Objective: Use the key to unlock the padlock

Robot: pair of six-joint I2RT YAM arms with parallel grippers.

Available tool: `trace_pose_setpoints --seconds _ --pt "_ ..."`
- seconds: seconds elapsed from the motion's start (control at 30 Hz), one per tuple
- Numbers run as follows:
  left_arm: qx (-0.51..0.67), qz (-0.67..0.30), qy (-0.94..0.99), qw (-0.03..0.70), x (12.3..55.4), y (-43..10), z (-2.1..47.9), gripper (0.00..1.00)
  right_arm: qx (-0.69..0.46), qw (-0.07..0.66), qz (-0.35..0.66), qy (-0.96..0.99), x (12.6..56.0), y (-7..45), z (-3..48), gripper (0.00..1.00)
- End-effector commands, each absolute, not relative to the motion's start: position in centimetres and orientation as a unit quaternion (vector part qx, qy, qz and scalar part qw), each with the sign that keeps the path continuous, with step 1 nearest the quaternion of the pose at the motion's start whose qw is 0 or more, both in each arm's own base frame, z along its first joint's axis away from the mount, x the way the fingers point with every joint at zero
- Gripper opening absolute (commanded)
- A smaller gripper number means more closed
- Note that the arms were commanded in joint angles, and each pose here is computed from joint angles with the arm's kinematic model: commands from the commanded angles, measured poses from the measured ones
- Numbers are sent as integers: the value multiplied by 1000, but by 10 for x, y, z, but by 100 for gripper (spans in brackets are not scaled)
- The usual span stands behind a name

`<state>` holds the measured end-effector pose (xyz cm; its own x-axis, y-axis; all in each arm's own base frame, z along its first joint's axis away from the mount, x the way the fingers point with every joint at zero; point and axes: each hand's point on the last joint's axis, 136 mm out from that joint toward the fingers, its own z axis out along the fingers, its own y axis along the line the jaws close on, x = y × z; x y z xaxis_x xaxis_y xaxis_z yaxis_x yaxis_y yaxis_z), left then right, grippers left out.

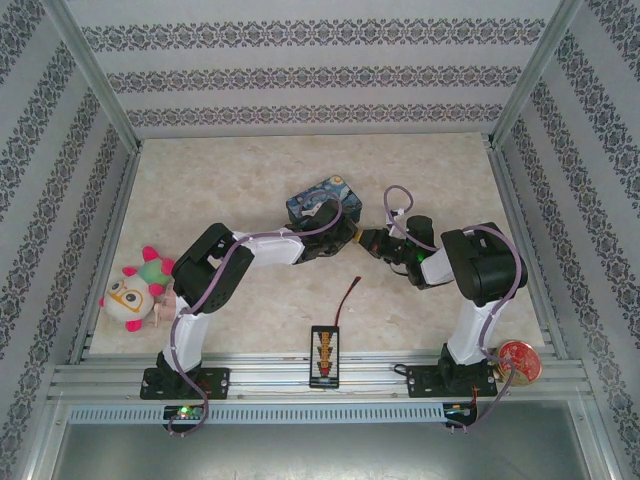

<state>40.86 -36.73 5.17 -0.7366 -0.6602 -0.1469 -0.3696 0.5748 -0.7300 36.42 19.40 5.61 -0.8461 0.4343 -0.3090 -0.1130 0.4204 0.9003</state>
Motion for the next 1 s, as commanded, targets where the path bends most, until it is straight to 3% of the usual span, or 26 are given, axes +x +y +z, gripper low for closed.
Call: trace_pose_setpoints --seconds 0.0,0.57,0.97 --pt "-294 -369 865 170 389 -385 49 0 18 299 578 759 360 209 98 0" --pt "-310 -366 858 182 392 -377 48 0 32 275 560 781 315 198 73 0" --pt "-309 -366 859 179 391 -378 46 0 44 276 550 787 317 195 67 0"
